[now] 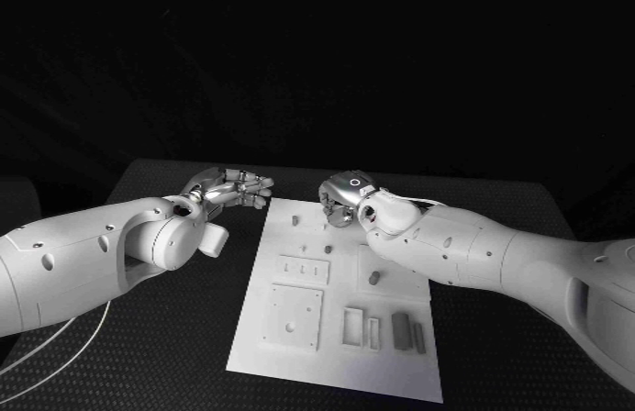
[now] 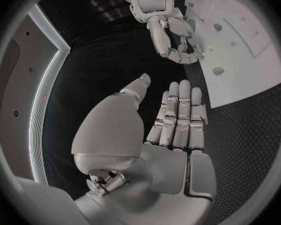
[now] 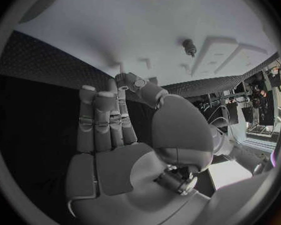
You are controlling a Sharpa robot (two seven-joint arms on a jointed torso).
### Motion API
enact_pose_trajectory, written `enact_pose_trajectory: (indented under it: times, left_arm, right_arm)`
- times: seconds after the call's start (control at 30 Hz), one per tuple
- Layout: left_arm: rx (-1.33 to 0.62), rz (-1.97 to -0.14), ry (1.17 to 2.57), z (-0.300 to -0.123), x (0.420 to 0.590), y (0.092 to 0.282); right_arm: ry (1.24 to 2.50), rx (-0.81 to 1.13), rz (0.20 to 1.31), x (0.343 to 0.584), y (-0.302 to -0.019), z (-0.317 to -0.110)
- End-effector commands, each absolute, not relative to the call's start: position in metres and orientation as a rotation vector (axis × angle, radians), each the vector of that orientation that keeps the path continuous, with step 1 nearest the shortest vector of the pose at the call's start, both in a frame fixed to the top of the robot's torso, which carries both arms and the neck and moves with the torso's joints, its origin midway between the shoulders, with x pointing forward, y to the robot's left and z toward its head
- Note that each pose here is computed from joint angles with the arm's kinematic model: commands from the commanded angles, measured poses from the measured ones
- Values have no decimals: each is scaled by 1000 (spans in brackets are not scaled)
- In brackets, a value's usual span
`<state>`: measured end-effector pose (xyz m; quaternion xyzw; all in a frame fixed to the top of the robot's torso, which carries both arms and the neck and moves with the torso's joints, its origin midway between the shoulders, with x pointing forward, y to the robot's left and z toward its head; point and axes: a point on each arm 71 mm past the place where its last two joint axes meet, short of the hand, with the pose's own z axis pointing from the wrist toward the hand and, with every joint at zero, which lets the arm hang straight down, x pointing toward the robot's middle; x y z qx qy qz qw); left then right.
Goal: Assemble the parts on the task board
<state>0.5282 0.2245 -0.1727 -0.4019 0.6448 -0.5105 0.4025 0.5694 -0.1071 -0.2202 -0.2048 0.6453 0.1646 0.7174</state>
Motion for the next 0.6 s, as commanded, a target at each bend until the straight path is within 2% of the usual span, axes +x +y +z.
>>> enact_pose_trajectory:
  times: [0.03, 0.27, 0.6]
  left_arm:
    - [-1006, -1302, 1625, -171, 529, 222]
    - [-1009, -1298, 1623, -171, 528, 225]
    - [-1010, -1293, 1620, -171, 530, 226]
  right_arm:
    - [1477, -488, 341, 568, -107, -229]
    - [1493, -499, 300, 569, -115, -231]
    - [1469, -496, 301, 569, -116, -230]
